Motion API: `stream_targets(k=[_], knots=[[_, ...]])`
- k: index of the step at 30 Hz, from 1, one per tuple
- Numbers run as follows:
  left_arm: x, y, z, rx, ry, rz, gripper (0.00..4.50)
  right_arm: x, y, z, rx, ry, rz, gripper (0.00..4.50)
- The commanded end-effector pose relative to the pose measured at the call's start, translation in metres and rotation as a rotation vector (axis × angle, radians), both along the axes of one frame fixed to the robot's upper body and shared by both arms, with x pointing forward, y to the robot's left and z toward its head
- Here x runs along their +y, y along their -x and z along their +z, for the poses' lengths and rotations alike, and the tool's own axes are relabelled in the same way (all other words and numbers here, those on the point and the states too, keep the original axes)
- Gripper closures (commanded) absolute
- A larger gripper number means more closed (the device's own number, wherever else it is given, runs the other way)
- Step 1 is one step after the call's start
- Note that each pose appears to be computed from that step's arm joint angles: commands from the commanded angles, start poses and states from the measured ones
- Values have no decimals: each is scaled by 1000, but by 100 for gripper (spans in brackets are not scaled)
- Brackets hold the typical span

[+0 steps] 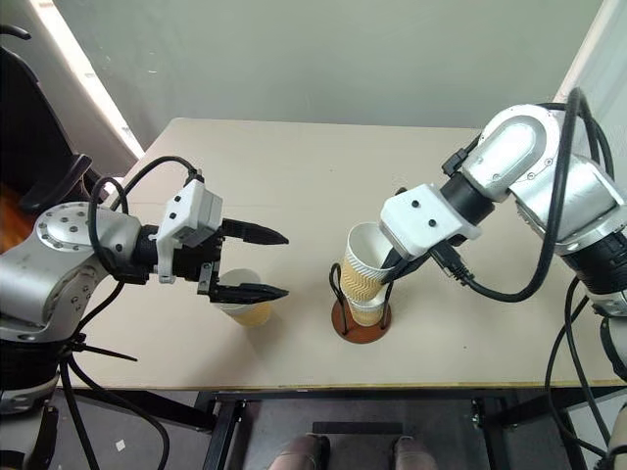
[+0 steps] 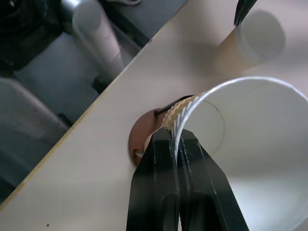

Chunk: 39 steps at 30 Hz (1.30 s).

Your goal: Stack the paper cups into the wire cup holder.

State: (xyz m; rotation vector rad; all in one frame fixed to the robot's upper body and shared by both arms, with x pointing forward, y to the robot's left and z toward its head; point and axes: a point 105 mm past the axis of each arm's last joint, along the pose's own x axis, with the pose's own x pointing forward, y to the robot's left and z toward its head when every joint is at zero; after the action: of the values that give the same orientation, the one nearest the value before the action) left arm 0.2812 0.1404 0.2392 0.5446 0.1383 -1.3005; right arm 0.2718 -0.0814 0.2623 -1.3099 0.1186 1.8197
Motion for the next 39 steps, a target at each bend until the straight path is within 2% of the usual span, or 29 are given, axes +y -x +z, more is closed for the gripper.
stream_targets(k=[1,11,12,15,19,25,27,31,32,35,39], knots=[[-1,5,6,-33,-14,-4,0,1,-2,7,-51,6,11,447],[0,6,4,-37,-19,19,0,0,-10,1,-150,72,49,447],[0,6,4,-38,-19,19,0,1,-9,2,-152,72,54,430],[1,6,3,-40,-21,22,0,2,-10,3,-162,76,61,360],[5,3,4,-46,-27,32,0,3,-11,5,-172,73,56,217],[23,-14,23,-119,-103,40,0,-4,-28,26,-200,-60,-96,5],[27,-18,26,-129,-124,34,0,-5,-30,28,-214,-88,-127,1],[58,-35,32,-146,-239,99,0,10,-25,53,-102,-405,-223,1],[65,-38,30,-133,-263,103,0,13,-25,54,-64,-457,-250,1],[84,-45,20,-82,-360,85,0,16,-33,35,-31,-546,-347,1],[85,-56,9,-56,-437,52,0,26,-17,37,147,-678,-348,1]])
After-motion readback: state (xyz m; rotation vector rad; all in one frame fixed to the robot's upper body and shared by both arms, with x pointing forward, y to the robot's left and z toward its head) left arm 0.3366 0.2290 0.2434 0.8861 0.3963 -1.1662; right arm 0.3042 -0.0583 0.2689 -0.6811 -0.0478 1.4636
